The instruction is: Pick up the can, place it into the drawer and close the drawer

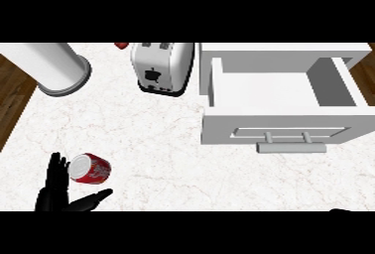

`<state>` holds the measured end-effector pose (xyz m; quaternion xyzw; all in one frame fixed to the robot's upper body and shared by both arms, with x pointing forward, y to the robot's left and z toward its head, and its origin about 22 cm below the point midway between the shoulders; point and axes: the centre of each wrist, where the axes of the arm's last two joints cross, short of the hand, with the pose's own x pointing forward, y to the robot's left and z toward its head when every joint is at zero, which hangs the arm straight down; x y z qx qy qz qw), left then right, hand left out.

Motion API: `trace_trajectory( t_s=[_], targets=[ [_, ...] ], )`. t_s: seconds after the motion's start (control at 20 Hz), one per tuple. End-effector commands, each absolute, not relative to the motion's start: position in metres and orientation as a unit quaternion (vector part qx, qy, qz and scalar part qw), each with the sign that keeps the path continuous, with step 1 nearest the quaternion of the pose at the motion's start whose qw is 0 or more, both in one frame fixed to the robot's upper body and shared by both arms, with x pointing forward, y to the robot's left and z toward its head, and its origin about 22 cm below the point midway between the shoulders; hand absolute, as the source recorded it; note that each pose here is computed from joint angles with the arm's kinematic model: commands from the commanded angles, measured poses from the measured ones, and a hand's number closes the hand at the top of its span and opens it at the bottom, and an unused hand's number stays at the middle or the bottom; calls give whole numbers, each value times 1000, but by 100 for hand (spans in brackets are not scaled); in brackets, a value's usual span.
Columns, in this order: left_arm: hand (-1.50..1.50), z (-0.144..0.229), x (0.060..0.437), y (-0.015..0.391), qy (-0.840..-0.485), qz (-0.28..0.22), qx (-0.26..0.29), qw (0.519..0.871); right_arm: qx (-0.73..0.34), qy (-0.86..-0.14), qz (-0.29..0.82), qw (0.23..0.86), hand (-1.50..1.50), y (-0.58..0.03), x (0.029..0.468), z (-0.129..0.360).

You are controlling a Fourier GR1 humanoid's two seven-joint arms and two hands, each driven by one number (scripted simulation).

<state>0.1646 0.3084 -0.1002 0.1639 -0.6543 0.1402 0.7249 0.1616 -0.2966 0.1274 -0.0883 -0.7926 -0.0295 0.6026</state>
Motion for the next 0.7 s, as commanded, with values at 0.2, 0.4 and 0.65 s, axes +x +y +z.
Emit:
trace_trajectory(
  t_s=[0.2,0.4,0.65],
  targets=[
    [-150,-133,178,318,-652,155,160,725,-97,-790,-22,604,-150,-305,154,136],
    [-150,-143,181,333,-652,142,164,726,-85,-790,-33,606,-150,-305,170,134],
    [-150,-141,197,347,-660,131,148,725,-102,-796,-23,596,-150,-295,157,128]
  ],
)
